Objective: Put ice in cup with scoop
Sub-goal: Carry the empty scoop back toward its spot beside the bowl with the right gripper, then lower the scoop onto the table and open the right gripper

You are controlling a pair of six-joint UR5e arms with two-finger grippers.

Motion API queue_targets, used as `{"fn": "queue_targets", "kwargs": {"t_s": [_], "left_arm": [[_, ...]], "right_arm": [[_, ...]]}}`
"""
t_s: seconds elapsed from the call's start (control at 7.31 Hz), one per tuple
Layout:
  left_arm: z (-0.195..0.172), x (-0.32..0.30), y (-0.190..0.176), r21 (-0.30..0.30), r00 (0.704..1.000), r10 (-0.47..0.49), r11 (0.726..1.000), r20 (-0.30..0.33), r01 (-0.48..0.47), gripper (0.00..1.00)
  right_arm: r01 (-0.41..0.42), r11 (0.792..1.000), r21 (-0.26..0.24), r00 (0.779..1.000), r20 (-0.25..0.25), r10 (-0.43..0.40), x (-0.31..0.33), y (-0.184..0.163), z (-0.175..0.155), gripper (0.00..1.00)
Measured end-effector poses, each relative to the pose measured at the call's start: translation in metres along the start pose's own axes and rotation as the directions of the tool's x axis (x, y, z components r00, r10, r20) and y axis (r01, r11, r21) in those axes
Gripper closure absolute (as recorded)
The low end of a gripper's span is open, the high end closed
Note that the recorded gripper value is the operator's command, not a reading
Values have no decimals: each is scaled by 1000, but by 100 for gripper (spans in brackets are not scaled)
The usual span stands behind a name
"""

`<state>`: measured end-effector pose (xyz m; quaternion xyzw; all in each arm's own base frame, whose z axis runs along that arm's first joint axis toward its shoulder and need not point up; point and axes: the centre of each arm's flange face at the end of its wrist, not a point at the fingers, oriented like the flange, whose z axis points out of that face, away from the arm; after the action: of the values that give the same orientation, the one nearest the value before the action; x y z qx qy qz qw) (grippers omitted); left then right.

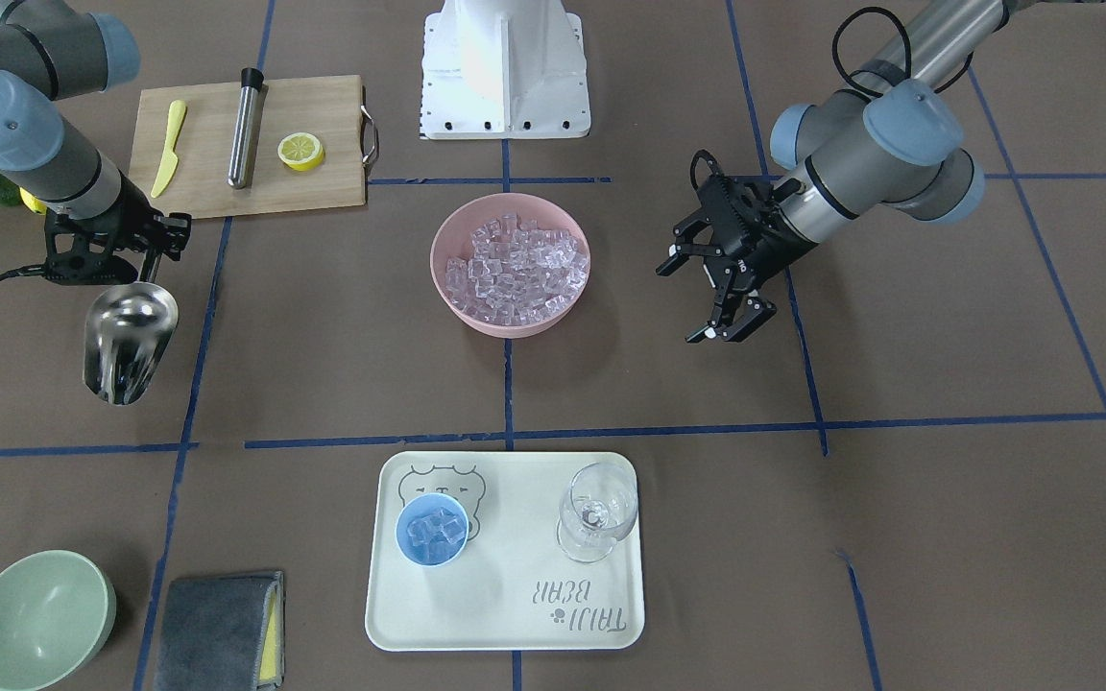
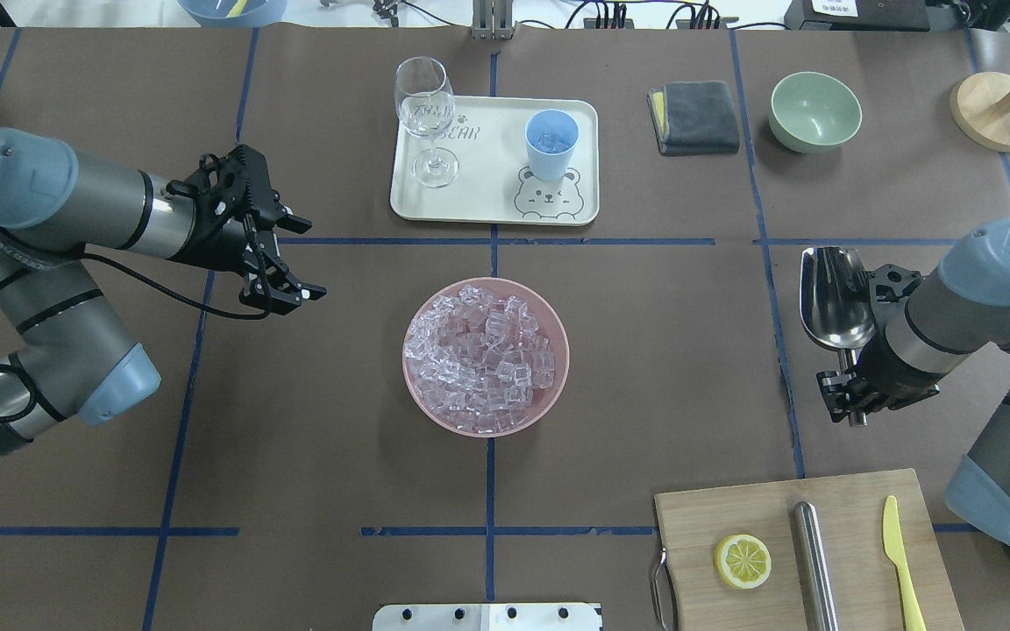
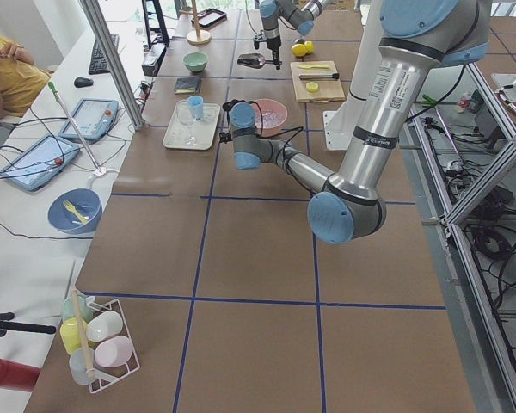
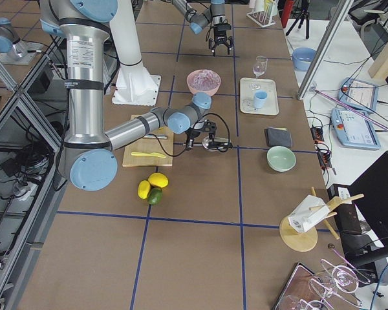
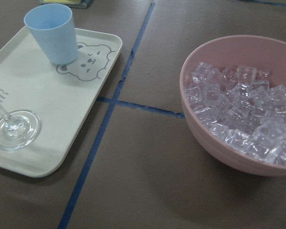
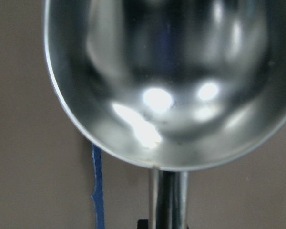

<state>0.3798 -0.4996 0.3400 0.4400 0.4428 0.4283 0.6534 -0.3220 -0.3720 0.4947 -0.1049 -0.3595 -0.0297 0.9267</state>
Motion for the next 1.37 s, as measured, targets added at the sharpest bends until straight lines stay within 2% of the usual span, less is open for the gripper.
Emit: {"fn": "queue_targets", "kwargs": {"t_s": [0.14, 0.41, 1.23, 1.37], "left_arm": [[-11, -17, 9, -28, 999, -30, 999, 30, 31, 0], [-24, -36, 14, -71, 995, -72, 994, 65, 77, 0], [-38, -40, 9, -69, 993, -79, 994, 84, 85, 0], [-38, -41, 10, -70, 993, -80, 994, 84, 86, 0]], "right_arm": [[-9, 999, -34, 1000, 9, 9, 2, 4, 6, 100], [-20, 998, -64, 1000, 11, 21, 8, 8, 13, 100], [-24, 994, -107, 1000, 10, 26, 13, 4, 27, 100], [-25, 994, -109, 1000, 10, 26, 13, 4, 28, 61]]}}
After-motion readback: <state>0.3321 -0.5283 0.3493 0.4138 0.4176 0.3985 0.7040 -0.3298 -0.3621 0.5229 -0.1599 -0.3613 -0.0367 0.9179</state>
